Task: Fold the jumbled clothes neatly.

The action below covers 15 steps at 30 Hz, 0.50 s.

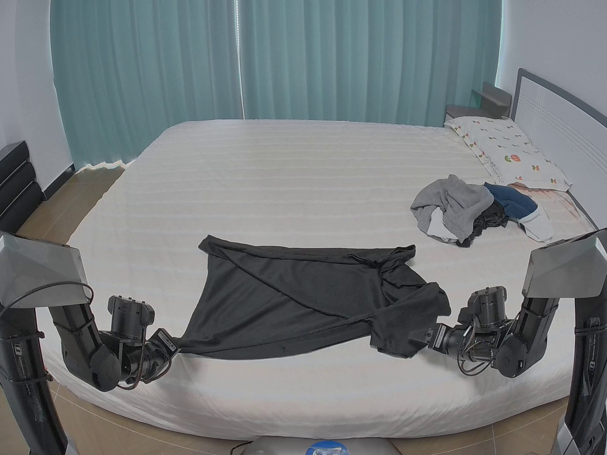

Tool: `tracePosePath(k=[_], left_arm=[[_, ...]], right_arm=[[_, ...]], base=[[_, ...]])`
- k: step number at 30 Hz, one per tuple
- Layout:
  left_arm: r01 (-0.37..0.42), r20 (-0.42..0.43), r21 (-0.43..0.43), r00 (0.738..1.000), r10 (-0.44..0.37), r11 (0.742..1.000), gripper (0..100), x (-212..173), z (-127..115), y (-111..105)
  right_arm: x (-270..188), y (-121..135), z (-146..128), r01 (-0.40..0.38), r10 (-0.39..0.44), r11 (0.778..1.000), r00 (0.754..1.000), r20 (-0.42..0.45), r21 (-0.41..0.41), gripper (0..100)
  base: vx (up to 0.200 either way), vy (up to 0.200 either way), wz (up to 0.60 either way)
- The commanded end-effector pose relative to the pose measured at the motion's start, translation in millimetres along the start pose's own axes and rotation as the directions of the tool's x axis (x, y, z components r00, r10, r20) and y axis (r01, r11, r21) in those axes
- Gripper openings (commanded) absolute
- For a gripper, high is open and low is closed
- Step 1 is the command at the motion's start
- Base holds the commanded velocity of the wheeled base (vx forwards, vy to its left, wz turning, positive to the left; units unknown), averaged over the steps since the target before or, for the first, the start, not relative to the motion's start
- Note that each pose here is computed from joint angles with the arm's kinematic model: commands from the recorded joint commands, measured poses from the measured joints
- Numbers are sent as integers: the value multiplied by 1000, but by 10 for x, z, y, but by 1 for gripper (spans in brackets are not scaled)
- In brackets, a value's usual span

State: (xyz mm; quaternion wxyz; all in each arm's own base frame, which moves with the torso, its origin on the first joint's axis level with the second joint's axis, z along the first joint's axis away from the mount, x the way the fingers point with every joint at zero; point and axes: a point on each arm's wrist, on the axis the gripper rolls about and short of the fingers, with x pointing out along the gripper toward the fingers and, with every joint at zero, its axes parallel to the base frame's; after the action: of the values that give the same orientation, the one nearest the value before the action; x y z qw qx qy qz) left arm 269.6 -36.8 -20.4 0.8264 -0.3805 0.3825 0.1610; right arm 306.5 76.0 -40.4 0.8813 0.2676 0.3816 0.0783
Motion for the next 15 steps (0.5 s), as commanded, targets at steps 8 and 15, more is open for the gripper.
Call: tracePosePath(k=[8, 15], left_arm=[[-10, -10, 24, 1000, 10, 1000, 0, -15, -11, 24], [-41, -28, 127, 999, 45, 991, 0, -50, -57, 108]], right_arm=[[-416, -152, -85, 50, -50, 999, 998, -24, 13, 0], [-813, -205, -204, 32, -34, 999, 996, -80, -22, 0]], base=[[0, 0, 0], [0, 0, 0]])
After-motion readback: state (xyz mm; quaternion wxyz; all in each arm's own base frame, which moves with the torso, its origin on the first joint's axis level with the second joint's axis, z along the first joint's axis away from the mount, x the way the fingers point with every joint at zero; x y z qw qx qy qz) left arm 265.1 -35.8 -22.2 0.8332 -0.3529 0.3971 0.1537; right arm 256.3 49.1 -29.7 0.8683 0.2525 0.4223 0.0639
